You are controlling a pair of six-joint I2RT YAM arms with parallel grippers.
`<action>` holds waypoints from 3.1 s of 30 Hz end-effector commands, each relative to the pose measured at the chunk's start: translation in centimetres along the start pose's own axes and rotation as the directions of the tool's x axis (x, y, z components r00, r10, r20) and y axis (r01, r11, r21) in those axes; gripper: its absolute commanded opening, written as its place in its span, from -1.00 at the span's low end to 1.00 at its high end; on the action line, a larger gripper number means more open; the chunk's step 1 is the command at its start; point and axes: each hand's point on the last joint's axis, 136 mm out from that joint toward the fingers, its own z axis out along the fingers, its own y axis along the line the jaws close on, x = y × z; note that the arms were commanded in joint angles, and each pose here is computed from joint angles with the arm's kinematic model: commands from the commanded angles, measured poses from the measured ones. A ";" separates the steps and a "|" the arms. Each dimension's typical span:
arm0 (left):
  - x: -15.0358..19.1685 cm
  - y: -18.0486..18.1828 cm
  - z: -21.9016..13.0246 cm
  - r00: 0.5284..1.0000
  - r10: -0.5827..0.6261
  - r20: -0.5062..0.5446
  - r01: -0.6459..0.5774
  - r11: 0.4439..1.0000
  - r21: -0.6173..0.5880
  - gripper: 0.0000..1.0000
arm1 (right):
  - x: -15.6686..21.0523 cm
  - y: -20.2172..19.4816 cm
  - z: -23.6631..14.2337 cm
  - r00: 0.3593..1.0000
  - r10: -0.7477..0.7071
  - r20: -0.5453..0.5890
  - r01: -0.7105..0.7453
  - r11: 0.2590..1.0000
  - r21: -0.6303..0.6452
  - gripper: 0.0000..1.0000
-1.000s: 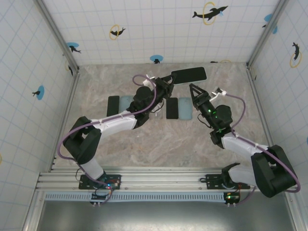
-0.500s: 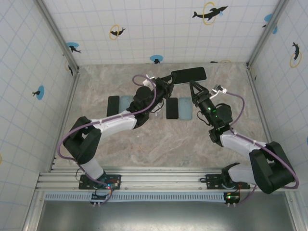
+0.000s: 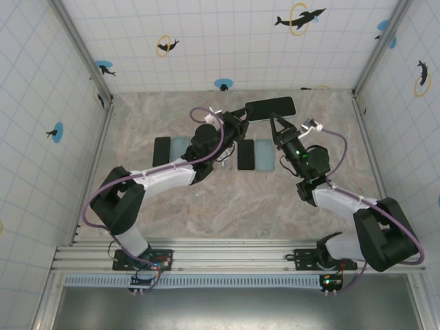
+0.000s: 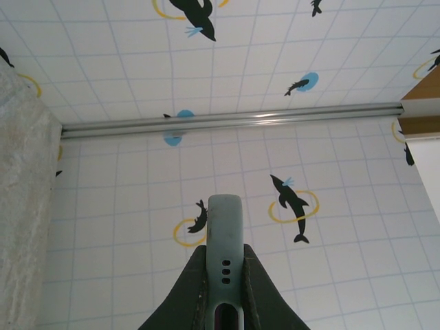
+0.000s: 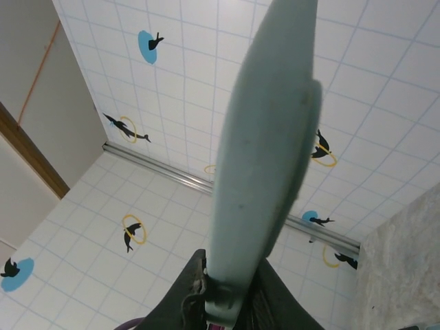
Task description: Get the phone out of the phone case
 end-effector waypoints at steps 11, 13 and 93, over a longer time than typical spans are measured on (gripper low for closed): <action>1.3 -1.7 -0.1 0.998 0.061 -0.028 -0.059 0.997 0.059 -0.64 | -1.3 2.8 0.7 0.998 -0.018 0.053 0.022 0.997 -0.080 -0.89; 1.3 -1.6 -0.2 0.997 0.072 -0.029 -0.070 0.996 0.052 -0.47 | -1.3 3.0 0.7 0.998 -0.024 0.052 0.029 0.996 -0.086 -0.93; -0.9 -10.9 -3.2 0.648 0.732 -0.211 -0.652 0.676 0.342 -1.00 | 3.3 1.4 -3.3 0.617 -0.645 -0.452 0.548 0.764 -0.341 0.39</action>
